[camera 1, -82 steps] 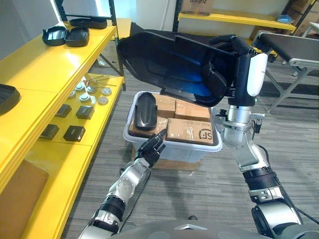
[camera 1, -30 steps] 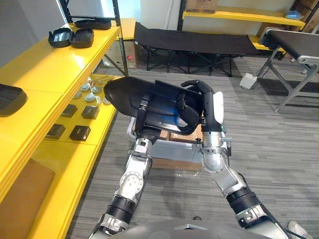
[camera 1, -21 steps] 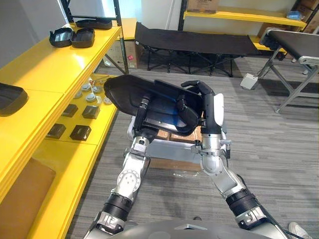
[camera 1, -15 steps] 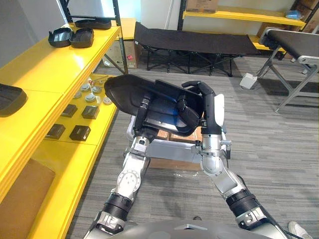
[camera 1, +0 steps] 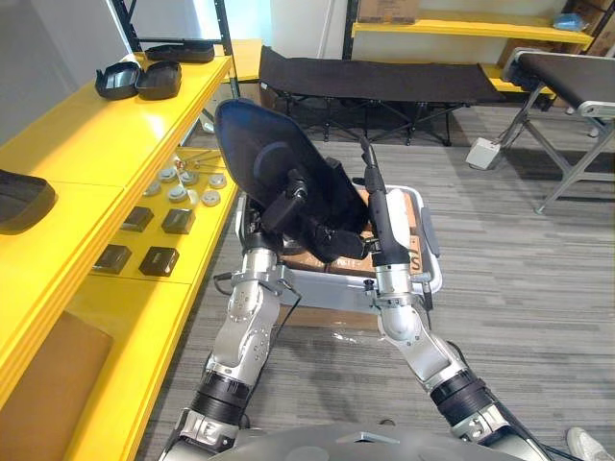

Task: Walk over and take three plastic housings, then place them on the shelf

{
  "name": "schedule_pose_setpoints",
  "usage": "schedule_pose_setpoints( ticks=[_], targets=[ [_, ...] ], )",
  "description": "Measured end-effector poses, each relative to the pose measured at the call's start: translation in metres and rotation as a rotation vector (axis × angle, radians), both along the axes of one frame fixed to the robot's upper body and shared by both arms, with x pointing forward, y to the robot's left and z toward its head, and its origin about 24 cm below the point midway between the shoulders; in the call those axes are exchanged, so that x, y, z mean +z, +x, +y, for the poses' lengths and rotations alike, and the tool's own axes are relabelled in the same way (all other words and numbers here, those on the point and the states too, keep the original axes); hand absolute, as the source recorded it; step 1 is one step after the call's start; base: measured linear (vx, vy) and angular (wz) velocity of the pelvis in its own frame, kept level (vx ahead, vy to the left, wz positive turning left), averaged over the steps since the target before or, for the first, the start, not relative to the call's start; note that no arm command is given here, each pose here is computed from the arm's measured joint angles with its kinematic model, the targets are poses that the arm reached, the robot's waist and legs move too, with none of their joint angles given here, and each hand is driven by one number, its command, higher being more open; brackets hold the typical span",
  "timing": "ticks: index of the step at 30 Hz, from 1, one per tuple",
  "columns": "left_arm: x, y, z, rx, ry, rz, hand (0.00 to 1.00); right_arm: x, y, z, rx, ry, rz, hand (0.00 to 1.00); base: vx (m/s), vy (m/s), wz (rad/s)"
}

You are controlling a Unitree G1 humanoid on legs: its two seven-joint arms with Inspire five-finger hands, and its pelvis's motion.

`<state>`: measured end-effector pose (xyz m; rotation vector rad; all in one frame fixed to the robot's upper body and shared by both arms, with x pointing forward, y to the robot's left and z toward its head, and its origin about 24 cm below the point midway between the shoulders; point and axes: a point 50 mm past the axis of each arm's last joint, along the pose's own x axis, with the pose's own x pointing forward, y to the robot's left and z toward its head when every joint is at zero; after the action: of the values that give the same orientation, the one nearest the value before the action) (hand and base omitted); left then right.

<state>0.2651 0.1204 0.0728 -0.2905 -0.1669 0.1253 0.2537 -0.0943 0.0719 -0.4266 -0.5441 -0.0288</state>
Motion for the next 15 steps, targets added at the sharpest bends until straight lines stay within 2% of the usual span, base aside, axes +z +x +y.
schedule_pose_setpoints(
  ticks=[3,7,12,15],
  targets=[
    [-0.006,-0.007,0.027,0.213,0.163,0.022,0.0,-0.001,-0.003,-0.005,-0.024,0.047,0.02,1.0,0.0,0.0,0.03],
    [-0.01,-0.015,0.045,0.342,0.253,0.039,0.0,-0.011,-0.009,-0.009,-0.061,0.053,0.075,1.0,0.0,0.0,0.02],
    [-0.007,-0.025,0.052,0.362,0.279,0.015,0.0,-0.019,-0.015,-0.008,-0.075,0.085,0.126,1.0,0.0,0.0,0.0],
    [-0.002,-0.026,0.05,0.305,0.237,-0.031,0.0,-0.023,-0.017,-0.011,-0.066,0.132,0.172,1.0,0.0,0.0,0.0]
  ],
)
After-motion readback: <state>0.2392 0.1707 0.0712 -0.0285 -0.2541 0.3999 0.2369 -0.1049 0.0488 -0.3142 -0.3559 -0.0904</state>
